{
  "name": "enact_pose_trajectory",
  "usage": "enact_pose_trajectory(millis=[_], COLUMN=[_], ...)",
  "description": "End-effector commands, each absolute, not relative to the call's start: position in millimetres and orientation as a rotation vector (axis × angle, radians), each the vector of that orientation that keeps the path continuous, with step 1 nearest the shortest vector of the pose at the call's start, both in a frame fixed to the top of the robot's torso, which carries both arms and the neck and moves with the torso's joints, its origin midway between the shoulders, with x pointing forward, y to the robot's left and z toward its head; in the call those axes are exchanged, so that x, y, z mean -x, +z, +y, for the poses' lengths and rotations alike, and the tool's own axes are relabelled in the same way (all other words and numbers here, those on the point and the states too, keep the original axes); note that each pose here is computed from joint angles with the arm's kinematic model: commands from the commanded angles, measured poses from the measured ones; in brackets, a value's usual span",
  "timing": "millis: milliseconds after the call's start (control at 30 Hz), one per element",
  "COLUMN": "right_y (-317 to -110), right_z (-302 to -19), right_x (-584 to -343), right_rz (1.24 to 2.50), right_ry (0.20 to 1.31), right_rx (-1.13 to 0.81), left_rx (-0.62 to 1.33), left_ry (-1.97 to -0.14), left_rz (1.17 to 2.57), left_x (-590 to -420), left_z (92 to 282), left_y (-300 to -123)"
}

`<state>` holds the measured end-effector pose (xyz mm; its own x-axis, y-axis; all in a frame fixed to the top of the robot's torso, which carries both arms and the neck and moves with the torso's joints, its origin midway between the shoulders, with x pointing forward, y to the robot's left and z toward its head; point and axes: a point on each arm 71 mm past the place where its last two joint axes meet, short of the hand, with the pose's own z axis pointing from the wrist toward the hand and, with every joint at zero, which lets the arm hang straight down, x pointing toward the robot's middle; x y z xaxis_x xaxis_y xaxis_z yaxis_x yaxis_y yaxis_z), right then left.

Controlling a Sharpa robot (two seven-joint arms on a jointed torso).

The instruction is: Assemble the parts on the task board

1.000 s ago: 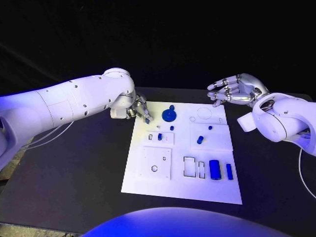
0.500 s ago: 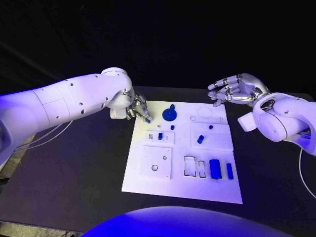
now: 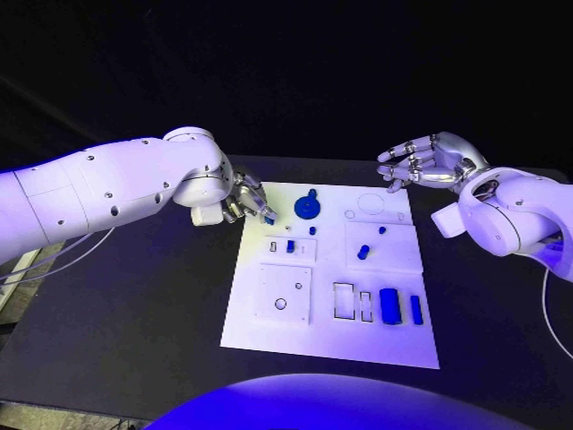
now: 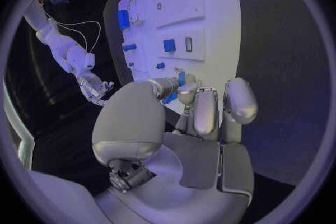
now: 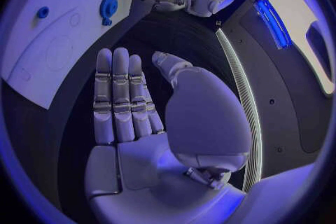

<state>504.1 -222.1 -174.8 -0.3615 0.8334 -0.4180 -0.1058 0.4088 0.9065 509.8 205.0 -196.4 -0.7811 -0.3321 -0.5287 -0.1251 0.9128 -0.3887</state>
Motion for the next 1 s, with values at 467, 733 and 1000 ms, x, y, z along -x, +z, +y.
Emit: enact_pose_trajectory(millis=[467,733,1000], right_y=[-178,-179,-179], right_z=[-223,-222,-222], right_x=[-504,-504,-503], right_rz=[1.646,1.648,1.648], right_ry=[1.152,1.153,1.153], right_rx=[-0.650,-0.651,-0.651], left_rx=[0.302,0.243,0.189], left_ry=[-0.485,-0.472,-0.450], left_rz=[2.305,2.358,2.401], left_x=[-480.7,-473.3,-472.4], left_z=[201.7,195.7,190.8], left_y=[-202.3,-208.3,-211.8])
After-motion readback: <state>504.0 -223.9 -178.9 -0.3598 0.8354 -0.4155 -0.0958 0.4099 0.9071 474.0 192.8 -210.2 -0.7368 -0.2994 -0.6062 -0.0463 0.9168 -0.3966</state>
